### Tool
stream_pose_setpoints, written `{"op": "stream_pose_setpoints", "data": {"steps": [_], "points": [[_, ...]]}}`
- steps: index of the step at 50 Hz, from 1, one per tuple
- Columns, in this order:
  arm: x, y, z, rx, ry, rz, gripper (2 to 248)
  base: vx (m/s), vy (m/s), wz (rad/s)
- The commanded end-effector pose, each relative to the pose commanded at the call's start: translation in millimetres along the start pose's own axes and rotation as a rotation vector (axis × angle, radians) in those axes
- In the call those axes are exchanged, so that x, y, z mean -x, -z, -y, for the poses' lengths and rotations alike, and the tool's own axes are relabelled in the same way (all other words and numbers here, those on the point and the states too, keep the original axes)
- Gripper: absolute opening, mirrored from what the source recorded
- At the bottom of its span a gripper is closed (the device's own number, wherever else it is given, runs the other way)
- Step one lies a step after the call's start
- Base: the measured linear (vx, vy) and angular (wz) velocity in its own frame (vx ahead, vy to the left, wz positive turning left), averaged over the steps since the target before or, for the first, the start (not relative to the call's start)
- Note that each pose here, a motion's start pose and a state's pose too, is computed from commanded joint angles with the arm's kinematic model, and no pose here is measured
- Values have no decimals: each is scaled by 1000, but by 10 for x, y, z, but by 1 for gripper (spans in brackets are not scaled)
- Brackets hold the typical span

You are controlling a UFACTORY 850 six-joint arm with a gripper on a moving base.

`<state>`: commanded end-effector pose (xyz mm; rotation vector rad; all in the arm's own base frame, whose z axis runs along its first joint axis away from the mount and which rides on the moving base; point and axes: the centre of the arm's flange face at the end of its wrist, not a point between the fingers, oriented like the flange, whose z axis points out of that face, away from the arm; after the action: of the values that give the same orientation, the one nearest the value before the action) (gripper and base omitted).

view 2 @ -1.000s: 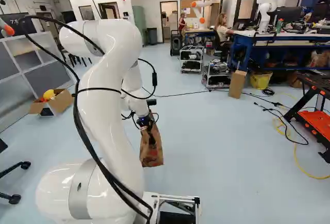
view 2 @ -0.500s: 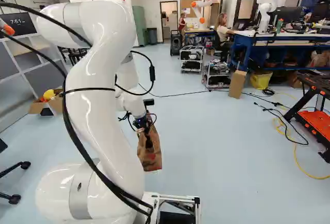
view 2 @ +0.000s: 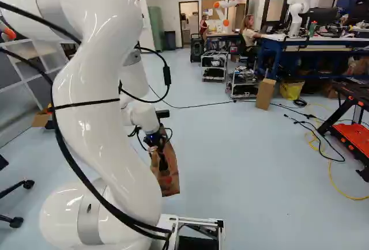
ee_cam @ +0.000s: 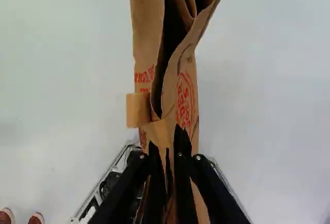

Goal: Pick up the grocery bag from the ground

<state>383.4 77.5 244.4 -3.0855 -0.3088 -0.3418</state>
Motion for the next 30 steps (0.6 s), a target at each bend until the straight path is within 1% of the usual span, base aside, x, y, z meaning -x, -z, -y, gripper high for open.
{"op": "stream_pose_setpoints", "data": {"steps": [18,30], "points": [[367,331,66,-4,18,-25,21,-2,-1,0],[369,339,60,-4,17,-33,21,0,0,0]]}}
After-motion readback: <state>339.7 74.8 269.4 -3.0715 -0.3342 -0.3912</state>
